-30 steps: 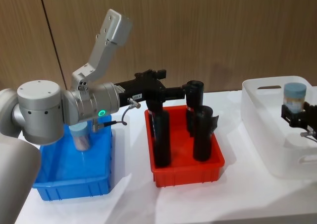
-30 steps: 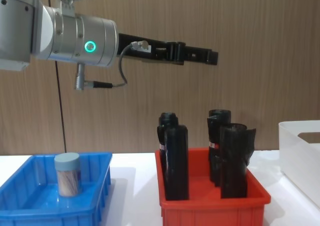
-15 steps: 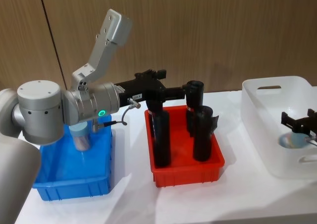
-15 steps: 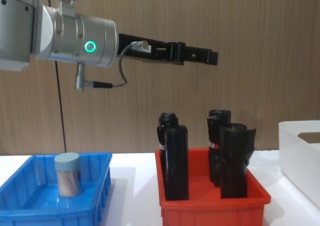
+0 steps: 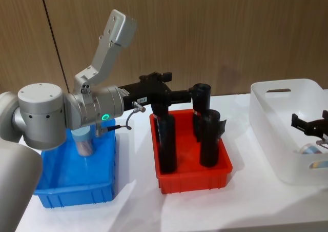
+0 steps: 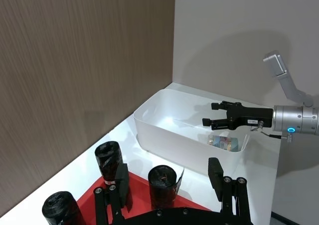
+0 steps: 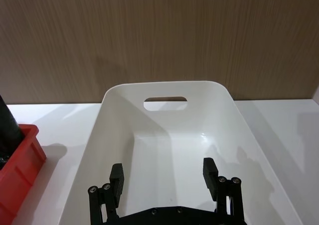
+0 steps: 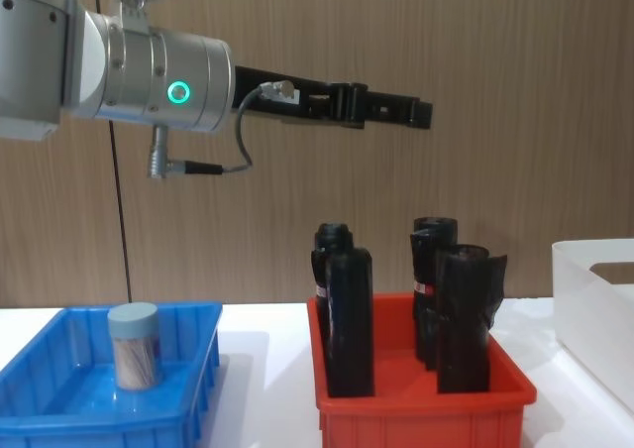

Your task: Pick the cotton swabs from the blue box and place them into the white box.

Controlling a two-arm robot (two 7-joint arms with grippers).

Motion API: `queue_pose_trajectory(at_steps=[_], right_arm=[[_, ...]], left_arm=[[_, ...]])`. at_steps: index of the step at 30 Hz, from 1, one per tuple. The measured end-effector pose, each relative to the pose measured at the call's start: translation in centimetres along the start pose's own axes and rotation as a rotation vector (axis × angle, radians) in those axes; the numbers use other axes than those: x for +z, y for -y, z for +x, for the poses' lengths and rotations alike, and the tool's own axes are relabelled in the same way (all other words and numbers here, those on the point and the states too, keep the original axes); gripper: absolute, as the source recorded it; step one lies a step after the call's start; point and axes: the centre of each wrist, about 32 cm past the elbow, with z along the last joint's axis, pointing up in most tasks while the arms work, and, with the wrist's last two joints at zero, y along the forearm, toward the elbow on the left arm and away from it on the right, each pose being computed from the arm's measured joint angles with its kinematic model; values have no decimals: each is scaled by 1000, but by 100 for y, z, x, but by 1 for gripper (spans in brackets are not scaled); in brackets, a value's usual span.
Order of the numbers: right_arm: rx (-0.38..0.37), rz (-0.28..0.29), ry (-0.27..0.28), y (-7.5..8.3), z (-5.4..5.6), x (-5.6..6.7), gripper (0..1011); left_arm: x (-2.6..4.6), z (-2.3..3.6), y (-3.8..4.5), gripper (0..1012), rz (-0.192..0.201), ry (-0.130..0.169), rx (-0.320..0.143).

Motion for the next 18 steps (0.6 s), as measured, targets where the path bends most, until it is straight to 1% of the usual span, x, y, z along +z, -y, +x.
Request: queue_pose_trajectory(at_steps=[9, 18], right_arm=[[1, 49, 5, 37, -14, 30, 1002], [-1, 139, 27, 140, -80, 108, 1002]], left_arm=[[0, 0, 0, 1004, 0, 0, 0], [0, 0, 0, 1004, 0, 0, 0]])
